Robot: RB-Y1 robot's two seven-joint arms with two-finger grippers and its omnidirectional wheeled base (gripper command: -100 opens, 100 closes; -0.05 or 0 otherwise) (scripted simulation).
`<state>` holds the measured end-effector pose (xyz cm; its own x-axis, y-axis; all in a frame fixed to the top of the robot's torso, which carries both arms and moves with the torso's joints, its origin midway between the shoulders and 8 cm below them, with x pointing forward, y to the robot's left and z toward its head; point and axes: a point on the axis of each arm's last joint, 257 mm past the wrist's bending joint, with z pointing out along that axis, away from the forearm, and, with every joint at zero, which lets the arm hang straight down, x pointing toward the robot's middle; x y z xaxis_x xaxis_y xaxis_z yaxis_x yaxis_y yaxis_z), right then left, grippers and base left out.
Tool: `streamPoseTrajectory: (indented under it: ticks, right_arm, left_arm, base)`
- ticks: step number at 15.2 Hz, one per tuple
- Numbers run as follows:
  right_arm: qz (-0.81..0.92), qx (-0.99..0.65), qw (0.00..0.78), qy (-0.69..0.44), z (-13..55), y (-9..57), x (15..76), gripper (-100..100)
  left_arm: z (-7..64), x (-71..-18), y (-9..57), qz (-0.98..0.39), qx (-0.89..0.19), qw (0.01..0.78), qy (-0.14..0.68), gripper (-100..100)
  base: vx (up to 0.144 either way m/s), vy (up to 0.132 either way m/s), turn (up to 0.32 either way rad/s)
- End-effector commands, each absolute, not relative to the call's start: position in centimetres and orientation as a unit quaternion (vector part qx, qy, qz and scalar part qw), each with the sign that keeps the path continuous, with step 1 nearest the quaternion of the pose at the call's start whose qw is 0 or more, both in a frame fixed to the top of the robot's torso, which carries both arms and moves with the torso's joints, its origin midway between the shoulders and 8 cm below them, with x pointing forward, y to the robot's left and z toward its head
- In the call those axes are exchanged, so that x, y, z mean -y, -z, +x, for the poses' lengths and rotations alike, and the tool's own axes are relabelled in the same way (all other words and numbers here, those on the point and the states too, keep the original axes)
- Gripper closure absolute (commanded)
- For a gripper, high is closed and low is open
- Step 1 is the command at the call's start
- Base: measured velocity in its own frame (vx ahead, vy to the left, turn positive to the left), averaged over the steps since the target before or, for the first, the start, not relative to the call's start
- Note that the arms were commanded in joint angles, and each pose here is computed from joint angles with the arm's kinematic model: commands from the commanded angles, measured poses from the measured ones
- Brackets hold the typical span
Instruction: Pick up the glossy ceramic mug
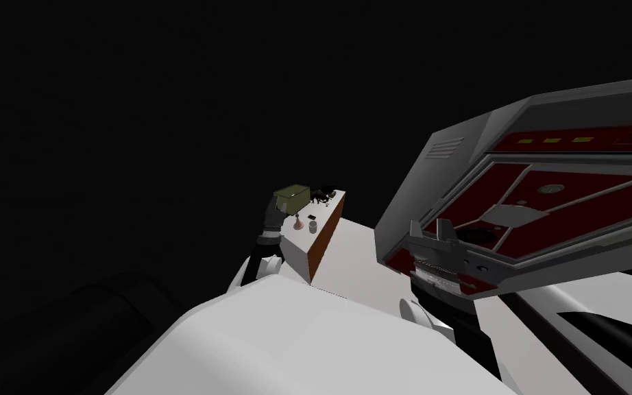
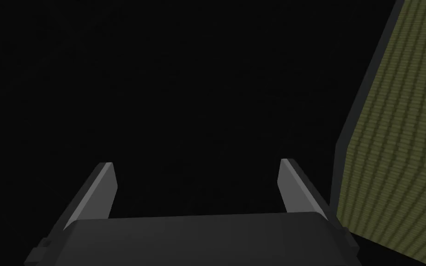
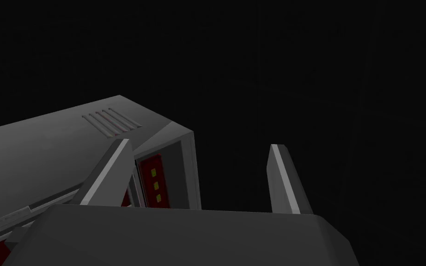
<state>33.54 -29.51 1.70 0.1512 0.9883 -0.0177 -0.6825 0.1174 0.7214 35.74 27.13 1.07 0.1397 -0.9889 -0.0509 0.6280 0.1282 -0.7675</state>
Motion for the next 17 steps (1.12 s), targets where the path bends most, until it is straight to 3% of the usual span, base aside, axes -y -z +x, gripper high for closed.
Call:
streamPoseTrajectory:
  ticks: [1, 17]
  right_arm:
    - [0.292, -0.262, 0.700, -0.597, 33.5, -1.7, 29.5, 0]
    - [0.292, -0.262, 0.700, -0.597, 33.5, -1.7, 29.5, 0]
  left_arm:
    - [36.0, -27.1, -0.7, -0.302, -0.312, 0.688, 0.581, -100]
    - [38.8, -30.7, 6.5, -0.368, -0.441, 0.651, 0.495, -100]
  base:
    - [0.001, -0.014, -0.018]
    - [0.018, -0.061, -0.038]
